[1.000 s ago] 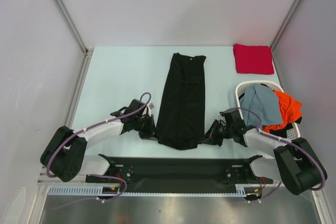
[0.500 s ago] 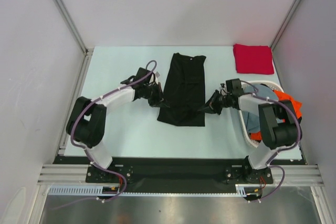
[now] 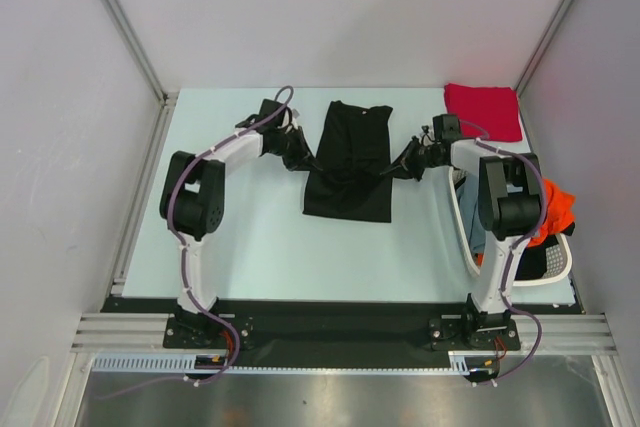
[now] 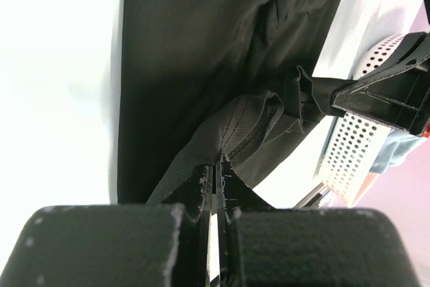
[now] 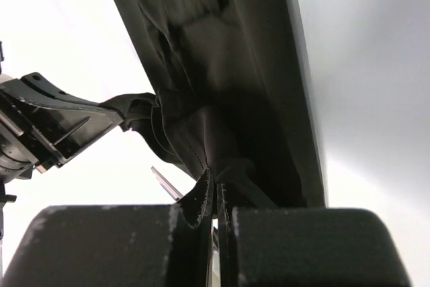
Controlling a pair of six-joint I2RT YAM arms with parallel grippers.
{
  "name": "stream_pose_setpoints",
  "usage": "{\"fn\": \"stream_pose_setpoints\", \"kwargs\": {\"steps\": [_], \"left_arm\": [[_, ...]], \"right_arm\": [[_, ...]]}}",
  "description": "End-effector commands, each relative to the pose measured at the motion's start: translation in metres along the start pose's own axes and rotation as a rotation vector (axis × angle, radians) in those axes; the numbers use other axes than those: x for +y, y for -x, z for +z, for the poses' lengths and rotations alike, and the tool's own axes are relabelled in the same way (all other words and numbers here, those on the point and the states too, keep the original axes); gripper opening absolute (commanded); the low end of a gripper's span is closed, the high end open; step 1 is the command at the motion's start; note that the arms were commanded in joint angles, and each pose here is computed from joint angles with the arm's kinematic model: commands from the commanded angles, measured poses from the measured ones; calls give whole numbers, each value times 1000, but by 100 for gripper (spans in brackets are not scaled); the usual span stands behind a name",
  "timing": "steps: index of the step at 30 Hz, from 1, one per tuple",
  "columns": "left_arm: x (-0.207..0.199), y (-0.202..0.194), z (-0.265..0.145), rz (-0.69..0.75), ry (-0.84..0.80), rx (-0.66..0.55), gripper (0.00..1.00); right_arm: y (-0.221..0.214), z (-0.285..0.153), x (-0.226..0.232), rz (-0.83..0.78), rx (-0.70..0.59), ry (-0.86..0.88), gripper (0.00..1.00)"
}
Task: Fold and stack the t-shirts
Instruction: Fold the tshirt
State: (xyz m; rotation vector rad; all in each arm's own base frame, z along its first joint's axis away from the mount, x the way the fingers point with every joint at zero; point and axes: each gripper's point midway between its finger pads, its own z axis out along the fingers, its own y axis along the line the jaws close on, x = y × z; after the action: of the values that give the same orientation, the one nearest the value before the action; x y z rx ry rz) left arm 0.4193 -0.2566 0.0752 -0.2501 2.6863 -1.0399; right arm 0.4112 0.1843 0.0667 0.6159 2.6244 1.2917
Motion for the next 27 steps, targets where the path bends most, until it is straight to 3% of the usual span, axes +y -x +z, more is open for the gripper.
{"fn": "stream_pose_setpoints", "kwargs": {"steps": [1,6,8,13,14,15,17,19,21,22,24,25,27], "left_arm": [[-9,16,-2,8,-45,2,0],[-6,25,7,4,-52,24,1],[-5,27,11,2,-56,32,6],[5,52,2,79,69,-39,26],[9,61,-2,106,121,-63,28],[26,69,-12,150,247,-98,30],[16,92,-38,247,315,-167,36],[6,105,-58,304,346,-227,37],[-14,104,-83,360,325,-276,37],[-6,89,-79,363,327,-245,37],[-19,74,-75,412,262,-235,36],[-18,49,-69,415,203,-176,36],[-30,27,-53,428,101,-136,36]], "right_arm": [[10,-1,8,-8,23,19,0],[19,5,6,-7,29,10,0],[23,6,4,-6,29,5,0],[43,8,-2,-41,22,-40,20],[49,4,-14,-68,7,-112,25],[72,-5,5,-137,-47,-113,32],[88,-16,-8,-170,-63,-218,36],[102,-37,7,-238,-110,-261,38],[95,-60,14,-313,-144,-327,41],[79,-60,0,-299,-117,-362,42],[59,-69,23,-374,-148,-305,44],[39,-61,12,-359,-114,-295,44],[23,-49,35,-430,-128,-187,44]]}}
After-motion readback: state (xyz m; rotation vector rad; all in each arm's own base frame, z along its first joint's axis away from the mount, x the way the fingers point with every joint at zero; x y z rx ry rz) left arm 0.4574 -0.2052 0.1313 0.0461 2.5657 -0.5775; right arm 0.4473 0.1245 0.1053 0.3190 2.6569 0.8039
